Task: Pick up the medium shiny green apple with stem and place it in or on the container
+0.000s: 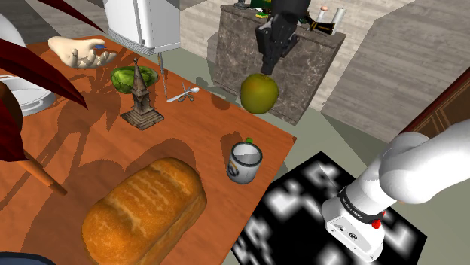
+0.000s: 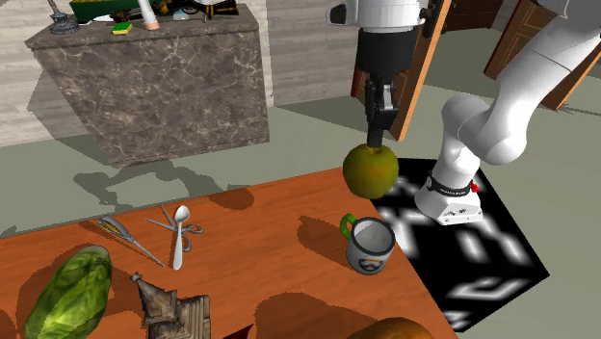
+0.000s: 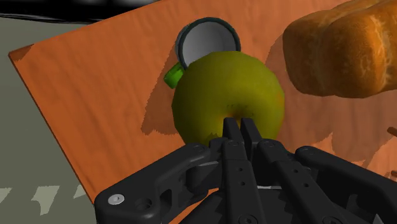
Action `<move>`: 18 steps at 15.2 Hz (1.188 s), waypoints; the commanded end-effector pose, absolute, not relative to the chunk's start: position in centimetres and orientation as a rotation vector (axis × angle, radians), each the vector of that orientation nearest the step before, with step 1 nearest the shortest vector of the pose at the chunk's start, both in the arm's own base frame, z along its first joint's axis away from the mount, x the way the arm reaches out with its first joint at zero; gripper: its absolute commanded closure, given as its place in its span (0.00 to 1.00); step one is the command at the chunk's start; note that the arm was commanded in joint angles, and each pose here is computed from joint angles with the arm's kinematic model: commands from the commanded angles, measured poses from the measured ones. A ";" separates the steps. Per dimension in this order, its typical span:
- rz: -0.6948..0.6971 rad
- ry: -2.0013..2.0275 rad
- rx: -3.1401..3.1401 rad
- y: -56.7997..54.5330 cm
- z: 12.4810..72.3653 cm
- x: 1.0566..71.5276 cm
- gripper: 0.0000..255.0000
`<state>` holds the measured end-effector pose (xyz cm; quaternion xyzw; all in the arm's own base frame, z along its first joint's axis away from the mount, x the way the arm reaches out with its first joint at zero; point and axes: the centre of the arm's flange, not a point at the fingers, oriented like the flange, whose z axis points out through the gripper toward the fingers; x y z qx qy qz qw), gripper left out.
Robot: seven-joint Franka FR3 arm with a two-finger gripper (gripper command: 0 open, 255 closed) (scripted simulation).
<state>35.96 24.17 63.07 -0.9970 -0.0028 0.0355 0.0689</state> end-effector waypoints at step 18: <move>0.107 -0.007 -3.002 25.0 54.5 33.2 1.00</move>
